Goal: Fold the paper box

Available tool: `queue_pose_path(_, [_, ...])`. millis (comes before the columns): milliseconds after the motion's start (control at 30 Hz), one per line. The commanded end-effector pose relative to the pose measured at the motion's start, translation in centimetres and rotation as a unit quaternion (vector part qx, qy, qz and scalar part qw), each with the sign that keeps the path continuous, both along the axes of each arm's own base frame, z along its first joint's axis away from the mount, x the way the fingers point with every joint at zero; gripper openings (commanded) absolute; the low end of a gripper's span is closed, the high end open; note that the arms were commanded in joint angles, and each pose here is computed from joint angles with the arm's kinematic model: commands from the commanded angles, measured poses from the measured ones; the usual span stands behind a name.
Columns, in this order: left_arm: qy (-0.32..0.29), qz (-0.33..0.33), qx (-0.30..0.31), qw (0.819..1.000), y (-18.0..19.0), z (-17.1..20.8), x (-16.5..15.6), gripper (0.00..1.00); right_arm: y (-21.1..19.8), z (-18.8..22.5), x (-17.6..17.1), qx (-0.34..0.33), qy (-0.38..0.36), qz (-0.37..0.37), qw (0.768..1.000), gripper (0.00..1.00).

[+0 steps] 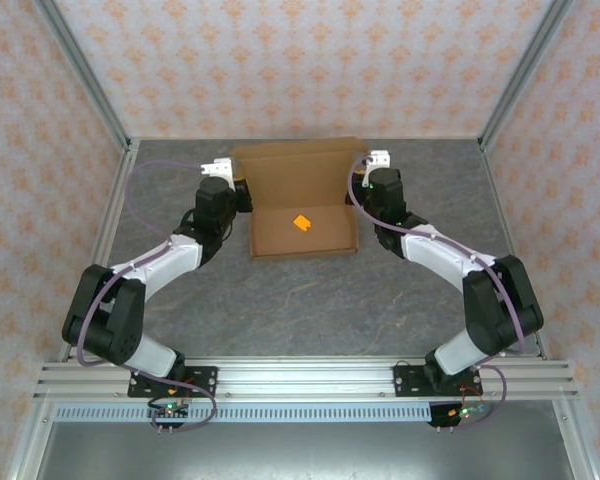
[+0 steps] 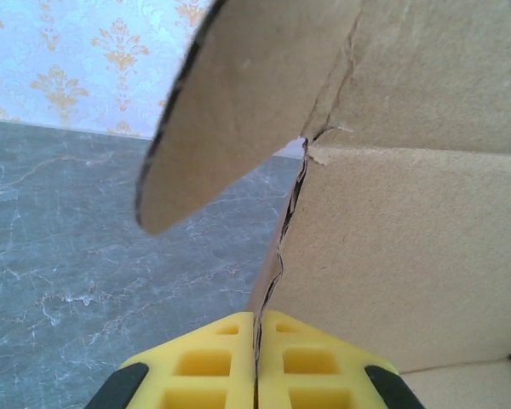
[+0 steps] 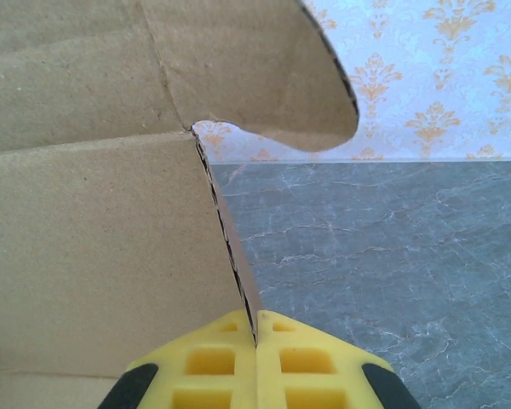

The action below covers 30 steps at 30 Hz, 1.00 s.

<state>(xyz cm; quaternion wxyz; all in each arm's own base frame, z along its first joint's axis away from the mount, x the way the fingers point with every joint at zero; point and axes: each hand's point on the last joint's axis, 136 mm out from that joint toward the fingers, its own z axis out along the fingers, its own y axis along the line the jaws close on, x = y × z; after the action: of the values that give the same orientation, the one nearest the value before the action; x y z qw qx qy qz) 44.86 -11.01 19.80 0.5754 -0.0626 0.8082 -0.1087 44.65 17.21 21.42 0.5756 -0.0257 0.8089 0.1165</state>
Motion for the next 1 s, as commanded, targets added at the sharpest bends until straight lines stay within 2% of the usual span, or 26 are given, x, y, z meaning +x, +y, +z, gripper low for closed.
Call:
queue_pose_path(0, [-0.026,0.047,-0.008,0.999,0.9,0.1,0.4,0.07,-1.2,1.7,0.1,0.025,-0.042,-0.042,0.998,0.00])
queue_pose_path(267, [-0.032,0.060,0.020,0.997,-0.9,-1.5,-0.8,0.08,-0.5,1.1,-0.8,0.032,-0.061,-0.041,0.997,0.00])
queue_pose_path(967, [-0.026,0.082,0.052,0.995,-2.5,-5.7,-4.4,0.11,-1.3,-1.8,-3.1,0.043,-0.064,-0.036,0.996,0.00])
